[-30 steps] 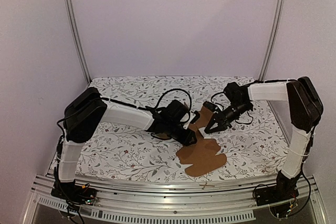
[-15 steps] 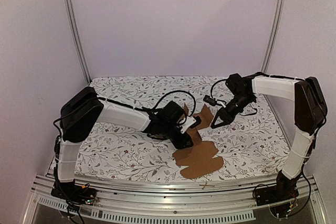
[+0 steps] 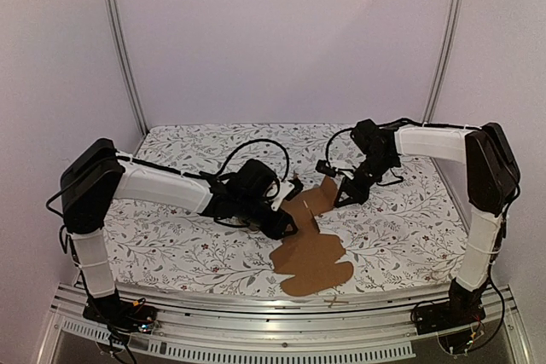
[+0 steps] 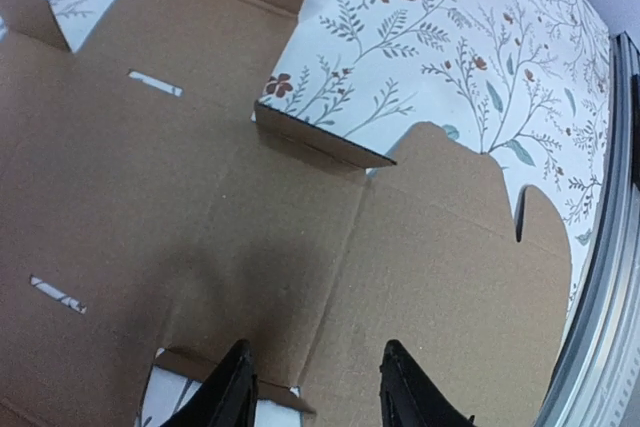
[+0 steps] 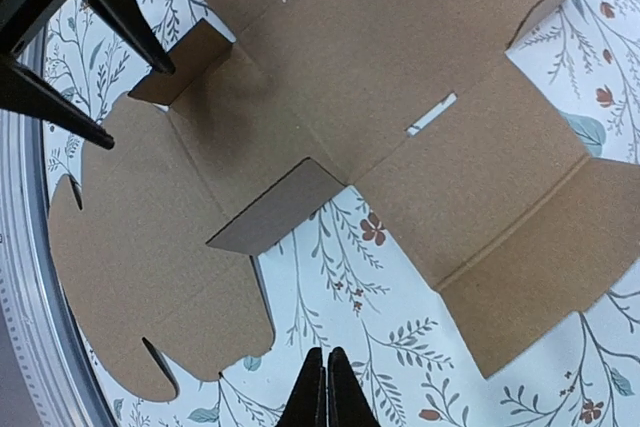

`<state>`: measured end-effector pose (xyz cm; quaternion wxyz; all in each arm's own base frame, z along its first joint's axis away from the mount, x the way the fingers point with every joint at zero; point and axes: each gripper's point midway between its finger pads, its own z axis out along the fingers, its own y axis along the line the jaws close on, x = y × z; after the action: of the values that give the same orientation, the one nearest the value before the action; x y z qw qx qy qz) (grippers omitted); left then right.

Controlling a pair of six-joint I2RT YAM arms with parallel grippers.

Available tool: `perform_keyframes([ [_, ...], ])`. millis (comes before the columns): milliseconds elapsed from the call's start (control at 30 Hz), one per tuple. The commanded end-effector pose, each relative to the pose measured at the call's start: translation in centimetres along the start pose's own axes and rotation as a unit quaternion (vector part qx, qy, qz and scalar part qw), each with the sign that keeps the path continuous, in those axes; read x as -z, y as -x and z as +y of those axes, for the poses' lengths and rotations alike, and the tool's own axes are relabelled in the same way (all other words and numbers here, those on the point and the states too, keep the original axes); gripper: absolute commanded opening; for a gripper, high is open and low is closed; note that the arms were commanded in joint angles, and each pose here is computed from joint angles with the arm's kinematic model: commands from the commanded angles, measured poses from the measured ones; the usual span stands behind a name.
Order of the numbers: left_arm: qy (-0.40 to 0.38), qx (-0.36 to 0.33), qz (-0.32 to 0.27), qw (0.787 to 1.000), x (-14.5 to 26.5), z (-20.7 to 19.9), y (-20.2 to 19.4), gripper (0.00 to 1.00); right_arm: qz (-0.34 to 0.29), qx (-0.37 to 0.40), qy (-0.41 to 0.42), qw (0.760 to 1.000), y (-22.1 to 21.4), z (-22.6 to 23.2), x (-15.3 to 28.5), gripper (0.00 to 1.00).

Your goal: Fold the paper box

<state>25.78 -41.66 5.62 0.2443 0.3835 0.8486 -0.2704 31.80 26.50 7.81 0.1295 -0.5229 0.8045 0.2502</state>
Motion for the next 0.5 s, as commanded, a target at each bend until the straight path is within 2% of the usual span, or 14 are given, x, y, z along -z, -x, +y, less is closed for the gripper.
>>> perform_keyframes([
  [0,0.047,0.076,0.005,0.996,0.2,3.2,-2.6,0.41,0.025,0.044,-0.001,0.999,0.7,1.3,-2.6,0.01],
  [67,0.051,0.089,0.0,0.995,0.6,3.3,-3.3,0.39,0.038,0.054,-0.005,0.998,0.7,1.6,-3.3,0.0],
  [367,0.052,0.094,-0.109,0.988,5.5,2.3,0.8,0.41,0.076,0.083,-0.018,0.993,0.9,2.5,-5.8,0.0],
  [467,0.072,0.106,-0.119,0.985,7.3,2.6,1.2,0.42,0.08,0.085,-0.014,0.993,1.1,3.0,-6.4,0.0],
])
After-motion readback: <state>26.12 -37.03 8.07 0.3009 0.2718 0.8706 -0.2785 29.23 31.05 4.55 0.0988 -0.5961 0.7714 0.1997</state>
